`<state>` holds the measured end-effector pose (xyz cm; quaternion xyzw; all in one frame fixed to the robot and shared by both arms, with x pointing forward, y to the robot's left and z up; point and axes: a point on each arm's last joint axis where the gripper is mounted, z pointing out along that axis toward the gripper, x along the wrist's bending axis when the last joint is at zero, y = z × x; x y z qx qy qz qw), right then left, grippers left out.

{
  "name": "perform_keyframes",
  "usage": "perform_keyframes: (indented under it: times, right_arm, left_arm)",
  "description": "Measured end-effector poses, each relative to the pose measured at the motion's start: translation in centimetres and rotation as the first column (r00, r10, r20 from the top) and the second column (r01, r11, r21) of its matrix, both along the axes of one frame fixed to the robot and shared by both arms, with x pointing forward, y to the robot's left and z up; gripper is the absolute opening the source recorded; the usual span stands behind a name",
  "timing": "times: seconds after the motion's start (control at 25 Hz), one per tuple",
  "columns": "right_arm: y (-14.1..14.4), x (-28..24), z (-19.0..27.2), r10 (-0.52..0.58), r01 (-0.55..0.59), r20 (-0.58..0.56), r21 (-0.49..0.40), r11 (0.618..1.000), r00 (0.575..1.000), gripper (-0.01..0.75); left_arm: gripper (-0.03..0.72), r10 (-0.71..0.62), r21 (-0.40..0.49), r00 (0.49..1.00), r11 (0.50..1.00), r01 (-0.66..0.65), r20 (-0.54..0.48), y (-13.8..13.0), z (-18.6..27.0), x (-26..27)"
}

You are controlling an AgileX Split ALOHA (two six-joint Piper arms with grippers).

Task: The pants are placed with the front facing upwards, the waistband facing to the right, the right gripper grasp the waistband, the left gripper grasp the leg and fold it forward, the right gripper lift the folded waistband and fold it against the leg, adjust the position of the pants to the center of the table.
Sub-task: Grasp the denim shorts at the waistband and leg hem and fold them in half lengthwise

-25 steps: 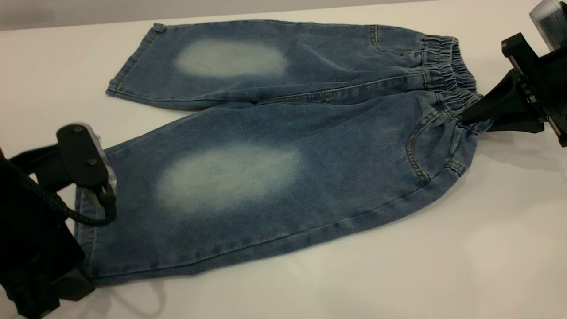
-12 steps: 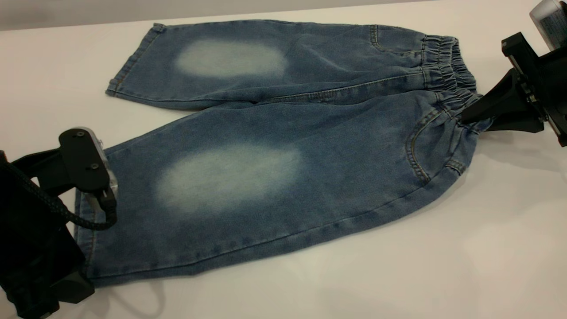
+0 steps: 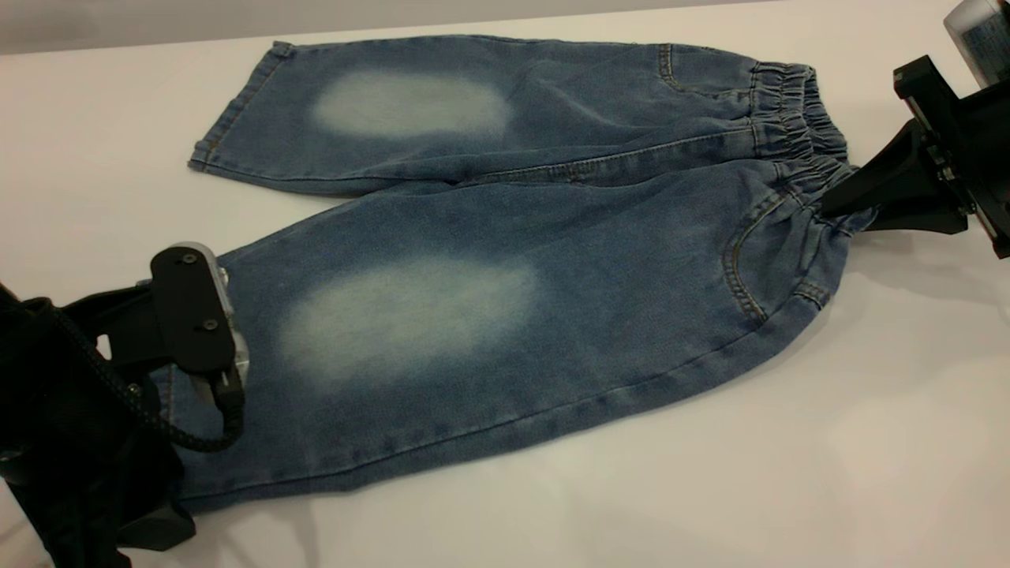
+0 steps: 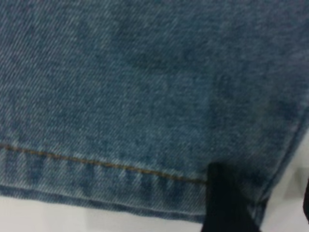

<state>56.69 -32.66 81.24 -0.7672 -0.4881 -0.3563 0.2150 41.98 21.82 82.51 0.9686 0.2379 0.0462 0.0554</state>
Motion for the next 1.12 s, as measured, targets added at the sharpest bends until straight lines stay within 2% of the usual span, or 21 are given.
perform_keyframes:
  times: [0.44,0.72,1.12]
  right_arm:
    - [0.13,0.01,0.14,0.004,-0.004,0.006,0.020,1.000,1.000,0.055]
    - [0.13,0.05,0.17,-0.001,0.001,0.007,0.024,1.000,1.000,0.055]
    - [0.24,0.05,0.29,0.001,-0.001,0.010,0.042,0.999,1.000,0.055]
  left_arm:
    - [0.372,0.022,0.012,0.996,1.000,-0.023,0.086,0.15,0.07,0.79]
    - [0.372,0.015,0.003,1.000,1.000,-0.015,0.018,0.04,-0.03,0.18]
    - [0.350,0.024,0.023,1.000,0.999,-0.024,0.006,0.21,-0.84,0.12]
